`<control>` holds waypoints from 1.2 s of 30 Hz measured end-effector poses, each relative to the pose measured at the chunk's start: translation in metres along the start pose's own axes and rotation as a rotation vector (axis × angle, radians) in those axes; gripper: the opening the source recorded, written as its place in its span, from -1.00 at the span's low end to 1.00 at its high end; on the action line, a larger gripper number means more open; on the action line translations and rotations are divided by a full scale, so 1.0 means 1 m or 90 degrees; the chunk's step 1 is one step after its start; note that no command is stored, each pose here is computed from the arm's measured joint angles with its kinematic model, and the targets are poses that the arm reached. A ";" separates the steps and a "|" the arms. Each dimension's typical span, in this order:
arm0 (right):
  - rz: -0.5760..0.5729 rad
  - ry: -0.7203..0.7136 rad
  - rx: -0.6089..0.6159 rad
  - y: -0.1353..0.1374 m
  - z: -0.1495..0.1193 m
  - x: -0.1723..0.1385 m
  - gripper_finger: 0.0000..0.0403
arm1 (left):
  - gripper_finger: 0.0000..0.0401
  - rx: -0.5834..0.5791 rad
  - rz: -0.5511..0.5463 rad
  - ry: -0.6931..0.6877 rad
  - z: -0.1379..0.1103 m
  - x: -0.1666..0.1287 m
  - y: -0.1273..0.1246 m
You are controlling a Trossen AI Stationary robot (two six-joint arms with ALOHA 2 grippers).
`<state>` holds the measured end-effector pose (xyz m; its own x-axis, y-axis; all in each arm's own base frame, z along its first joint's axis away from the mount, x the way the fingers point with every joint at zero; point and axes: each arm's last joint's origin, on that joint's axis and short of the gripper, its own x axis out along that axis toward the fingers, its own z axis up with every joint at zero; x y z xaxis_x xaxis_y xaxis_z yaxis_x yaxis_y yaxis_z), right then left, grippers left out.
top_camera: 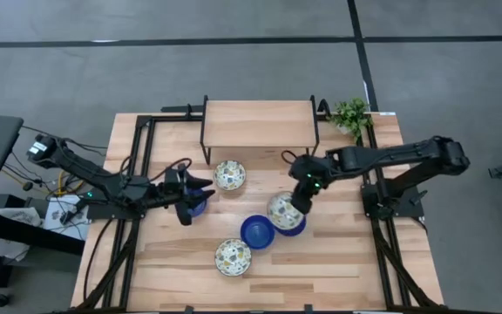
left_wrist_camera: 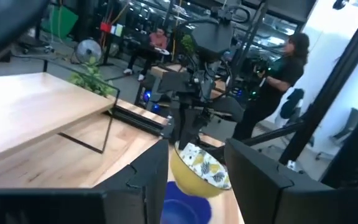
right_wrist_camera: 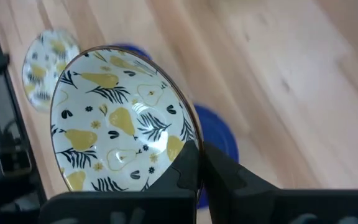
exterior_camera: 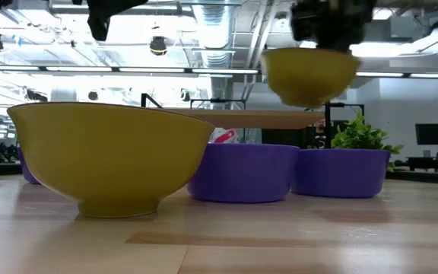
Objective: Pick & Place Mini bowls
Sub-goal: Put the right white patterned bowl on the shelf
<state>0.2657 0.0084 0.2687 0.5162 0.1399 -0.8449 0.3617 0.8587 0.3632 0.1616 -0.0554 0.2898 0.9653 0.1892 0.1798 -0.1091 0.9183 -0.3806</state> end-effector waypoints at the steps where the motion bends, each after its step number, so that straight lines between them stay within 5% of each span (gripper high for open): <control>1: 0.002 -0.008 0.001 0.000 0.005 0.002 -1.00 | -0.22 0.018 0.004 -0.002 0.000 0.001 0.001; 8: 0.051 -0.019 0.025 -0.006 0.040 0.020 -1.00 | -0.22 0.305 0.013 -0.007 0.013 0.018 -0.011; 13: 0.074 -0.010 0.038 -0.014 0.061 0.032 -1.00 | -0.22 0.519 0.024 0.074 0.012 0.043 -0.027; 18: 0.075 -0.013 0.053 -0.023 0.079 0.040 -1.00 | -0.22 0.627 0.098 0.157 0.003 0.062 -0.035; 28: 0.056 -0.018 0.075 -0.038 0.098 0.055 -1.00 | -0.22 0.506 0.188 0.229 0.022 0.073 -0.044; 36: 0.040 -0.046 0.080 -0.043 0.102 0.051 -0.99 | -0.22 0.149 0.130 0.498 0.041 0.073 -0.021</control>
<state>0.3558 -0.0712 0.2499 0.5934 0.1515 -0.7905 0.4188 0.7806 0.4640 0.2249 -0.0465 0.3483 0.7981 0.1426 -0.5855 -0.2621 0.9570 -0.1242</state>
